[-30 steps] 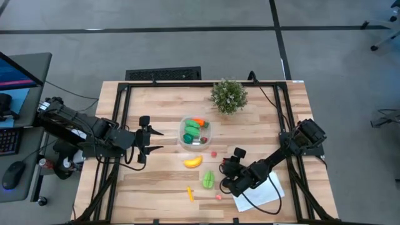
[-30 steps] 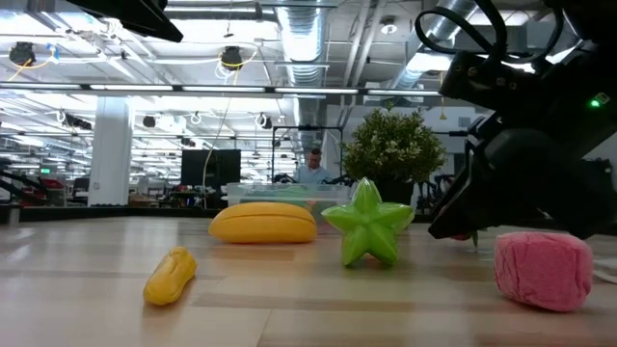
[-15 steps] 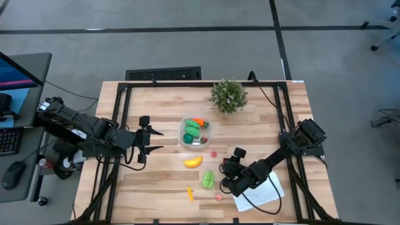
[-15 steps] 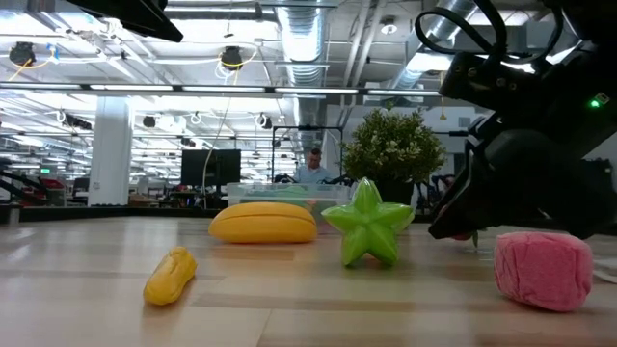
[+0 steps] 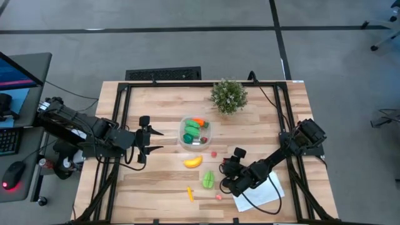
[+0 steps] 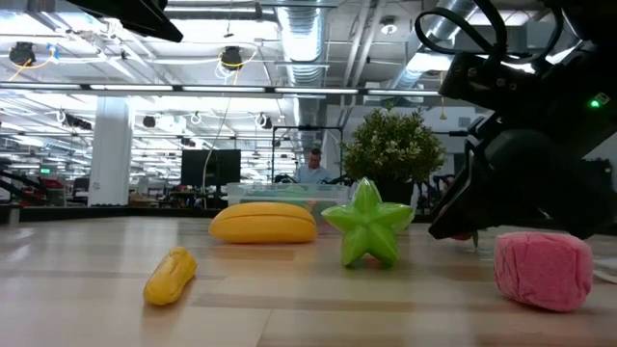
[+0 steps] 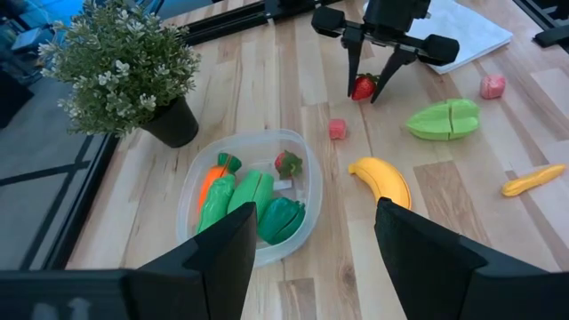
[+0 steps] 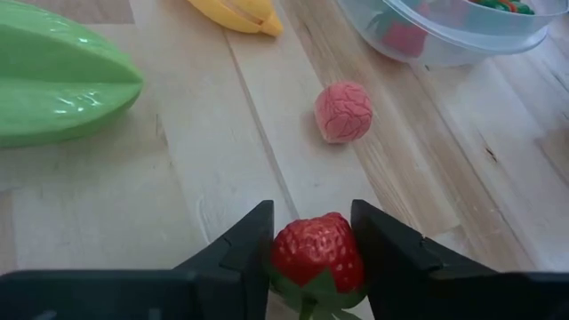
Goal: Pick and placing Produce into tupperware
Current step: Put the red strawberry into the transparent container
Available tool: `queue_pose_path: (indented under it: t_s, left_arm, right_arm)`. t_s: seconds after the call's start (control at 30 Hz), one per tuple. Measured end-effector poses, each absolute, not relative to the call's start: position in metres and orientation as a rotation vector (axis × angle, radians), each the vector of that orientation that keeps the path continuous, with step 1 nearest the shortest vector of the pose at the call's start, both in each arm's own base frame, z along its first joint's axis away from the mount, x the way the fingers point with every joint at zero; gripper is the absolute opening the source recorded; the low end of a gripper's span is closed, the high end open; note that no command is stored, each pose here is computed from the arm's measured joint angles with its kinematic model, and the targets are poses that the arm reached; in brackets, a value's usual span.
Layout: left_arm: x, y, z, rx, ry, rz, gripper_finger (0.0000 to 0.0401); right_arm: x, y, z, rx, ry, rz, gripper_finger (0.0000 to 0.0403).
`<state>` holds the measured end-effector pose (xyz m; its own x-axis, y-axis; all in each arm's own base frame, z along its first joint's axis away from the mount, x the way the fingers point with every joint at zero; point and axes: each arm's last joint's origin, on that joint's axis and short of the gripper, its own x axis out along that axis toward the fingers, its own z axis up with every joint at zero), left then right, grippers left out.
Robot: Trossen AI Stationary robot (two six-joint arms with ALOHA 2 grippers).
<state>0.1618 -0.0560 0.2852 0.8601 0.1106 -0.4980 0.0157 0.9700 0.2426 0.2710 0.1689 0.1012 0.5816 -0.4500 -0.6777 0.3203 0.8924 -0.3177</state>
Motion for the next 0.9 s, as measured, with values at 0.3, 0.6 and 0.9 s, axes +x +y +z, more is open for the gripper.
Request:
queue_pose_path:
  t_s: [0.3, 0.6, 0.9]
  left_arm:
    - [0.1618, -0.056, 0.2852, 0.243, 0.534, 0.051, 0.0219]
    - [0.1618, -0.056, 0.2853, 0.243, 0.534, 0.051, 0.0219]
    - [0.1618, -0.056, 0.2853, 0.244, 0.534, 0.051, 0.0219]
  right_arm:
    - [0.271, 0.169, 0.1011, -0.164, 0.841, -0.448, 0.0154]
    - [0.2709, 0.1693, 0.1008, -0.157, 0.852, -0.438, 0.0135]
    - [0.2708, 0.1694, 0.1007, -0.156, 0.854, -0.436, 0.0164]
